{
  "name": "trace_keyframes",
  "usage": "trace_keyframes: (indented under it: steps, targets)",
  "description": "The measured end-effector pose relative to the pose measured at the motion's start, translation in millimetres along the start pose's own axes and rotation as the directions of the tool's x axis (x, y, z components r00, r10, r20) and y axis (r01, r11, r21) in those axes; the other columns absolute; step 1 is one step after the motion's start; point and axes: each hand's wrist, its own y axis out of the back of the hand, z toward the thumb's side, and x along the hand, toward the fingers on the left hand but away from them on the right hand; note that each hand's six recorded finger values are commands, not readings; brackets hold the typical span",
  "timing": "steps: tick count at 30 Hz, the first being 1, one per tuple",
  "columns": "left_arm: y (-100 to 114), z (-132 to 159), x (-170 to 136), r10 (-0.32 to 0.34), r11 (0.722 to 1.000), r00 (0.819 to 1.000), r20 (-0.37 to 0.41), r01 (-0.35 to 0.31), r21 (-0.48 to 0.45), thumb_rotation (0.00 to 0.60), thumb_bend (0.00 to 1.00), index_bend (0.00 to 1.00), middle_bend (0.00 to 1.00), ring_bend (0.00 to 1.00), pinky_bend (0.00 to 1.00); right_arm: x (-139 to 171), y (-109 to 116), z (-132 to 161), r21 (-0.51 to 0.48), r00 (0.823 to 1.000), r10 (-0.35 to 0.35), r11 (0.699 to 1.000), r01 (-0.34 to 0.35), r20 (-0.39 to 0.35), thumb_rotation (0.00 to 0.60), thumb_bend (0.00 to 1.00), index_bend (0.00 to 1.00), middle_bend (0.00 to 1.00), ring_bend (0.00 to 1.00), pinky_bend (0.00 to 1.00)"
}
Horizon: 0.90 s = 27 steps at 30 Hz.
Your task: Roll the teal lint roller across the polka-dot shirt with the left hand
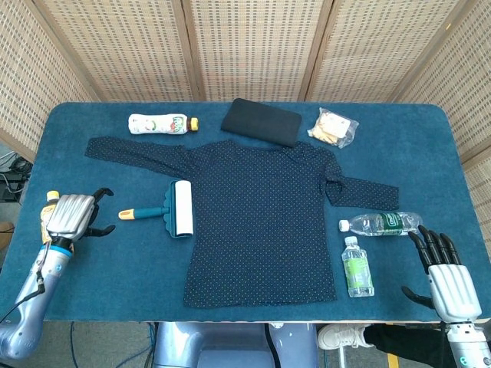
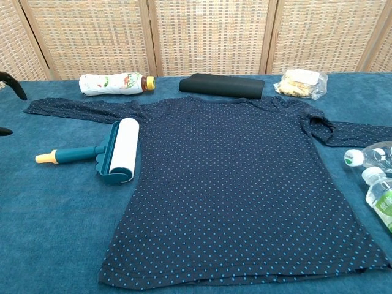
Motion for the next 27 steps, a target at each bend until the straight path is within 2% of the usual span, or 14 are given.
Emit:
trace_keyframes:
  steps: [5, 12, 19, 27]
  targets:
    - [-6, 4, 25, -0.039, 0.999, 0.999, -0.012, 0.039, 0.036, 0.6, 0.22, 0.38, 0.9, 0.75, 0.72, -2, 0, -4, 0.001, 1.0, -0.006, 1.0, 0.006, 0.009, 0.6, 0.09, 0.0, 0.0, 0.0, 0.0]
    - [-26, 18, 56, -0.112, 0.987, 0.993, -0.038, 0.115, 0.11, 0.6, 0.22, 0.38, 0.9, 0.76, 0.72, -3, 0, -5, -0.002, 1.0, -0.016, 1.0, 0.016, 0.008, 0.6, 0.09, 0.0, 0.0, 0.0, 0.0]
    - [-48, 23, 63, -0.157, 0.978, 0.986, -0.055, 0.163, 0.131, 0.6, 0.22, 0.38, 0.9, 0.76, 0.72, -3, 0, -7, -0.004, 1.0, -0.018, 1.0, 0.018, 0.012, 0.6, 0.09, 0.0, 0.0, 0.0, 0.0]
    - [-61, 27, 69, -0.169, 0.974, 0.984, -0.063, 0.177, 0.145, 0.6, 0.24, 0.4, 0.9, 0.76, 0.72, -3, 0, -7, -0.009, 1.0, -0.018, 1.0, 0.019, 0.01, 0.6, 0.09, 0.0, 0.0, 0.0, 0.0]
